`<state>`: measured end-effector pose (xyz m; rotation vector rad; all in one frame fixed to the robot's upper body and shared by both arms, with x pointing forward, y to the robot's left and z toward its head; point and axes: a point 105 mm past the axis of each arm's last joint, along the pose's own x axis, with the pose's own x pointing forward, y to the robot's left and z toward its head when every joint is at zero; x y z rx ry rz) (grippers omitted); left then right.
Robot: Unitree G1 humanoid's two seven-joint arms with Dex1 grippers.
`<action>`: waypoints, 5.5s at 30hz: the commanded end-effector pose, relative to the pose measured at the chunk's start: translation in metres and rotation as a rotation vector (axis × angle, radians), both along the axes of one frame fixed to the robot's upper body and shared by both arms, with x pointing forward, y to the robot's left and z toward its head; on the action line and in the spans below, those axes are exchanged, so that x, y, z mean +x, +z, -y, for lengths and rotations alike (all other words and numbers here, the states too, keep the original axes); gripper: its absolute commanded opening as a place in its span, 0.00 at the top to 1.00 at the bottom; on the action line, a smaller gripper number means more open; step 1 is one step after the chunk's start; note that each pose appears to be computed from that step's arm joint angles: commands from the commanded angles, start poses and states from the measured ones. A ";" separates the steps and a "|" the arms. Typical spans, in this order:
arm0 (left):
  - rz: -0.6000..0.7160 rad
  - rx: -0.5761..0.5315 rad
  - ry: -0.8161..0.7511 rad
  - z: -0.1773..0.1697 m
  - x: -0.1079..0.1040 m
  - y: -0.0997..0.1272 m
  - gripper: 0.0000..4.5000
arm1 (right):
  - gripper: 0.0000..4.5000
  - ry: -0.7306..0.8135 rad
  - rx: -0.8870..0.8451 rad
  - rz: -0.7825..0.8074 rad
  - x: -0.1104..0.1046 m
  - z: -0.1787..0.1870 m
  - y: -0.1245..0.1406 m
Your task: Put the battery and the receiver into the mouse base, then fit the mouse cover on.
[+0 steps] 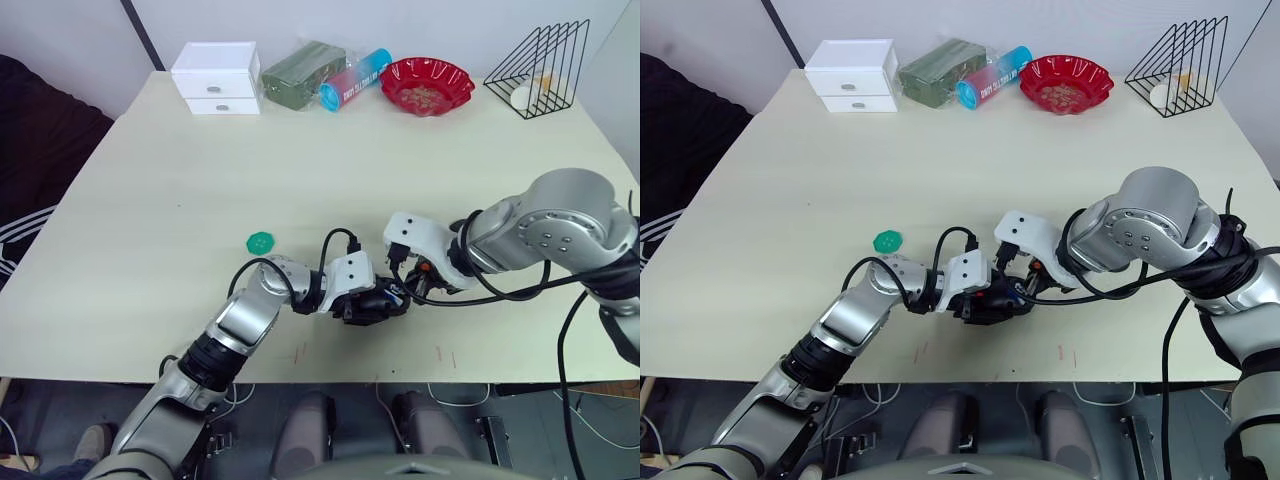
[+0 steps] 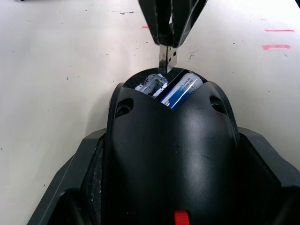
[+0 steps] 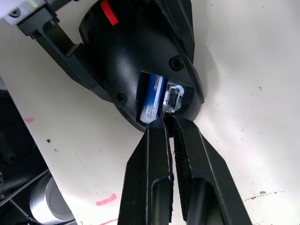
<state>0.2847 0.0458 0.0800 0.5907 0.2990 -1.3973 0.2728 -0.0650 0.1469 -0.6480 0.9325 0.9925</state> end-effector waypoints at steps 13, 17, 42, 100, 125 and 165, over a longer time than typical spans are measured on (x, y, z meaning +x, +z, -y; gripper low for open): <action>-0.036 0.044 0.020 0.001 -0.005 -0.017 0.33 | 1.00 -0.031 -0.016 -0.024 0.005 -0.008 0.001; -0.036 0.045 0.022 0.001 -0.005 -0.018 0.33 | 1.00 -0.035 -0.021 -0.024 0.004 -0.008 -0.002; -0.053 0.045 0.017 0.002 -0.013 -0.020 0.33 | 1.00 -0.066 -0.083 -0.009 0.010 -0.005 -0.014; -0.066 0.047 0.036 -0.001 -0.013 -0.023 0.33 | 0.79 -0.013 -0.100 -0.011 0.011 -0.013 -0.017; -0.072 0.047 0.042 -0.003 -0.011 -0.023 0.33 | 0.79 0.005 -0.039 -0.032 0.000 0.004 0.000; -0.046 0.065 0.054 -0.011 -0.001 -0.011 0.33 | 0.99 0.002 0.761 0.470 -0.018 0.031 -0.027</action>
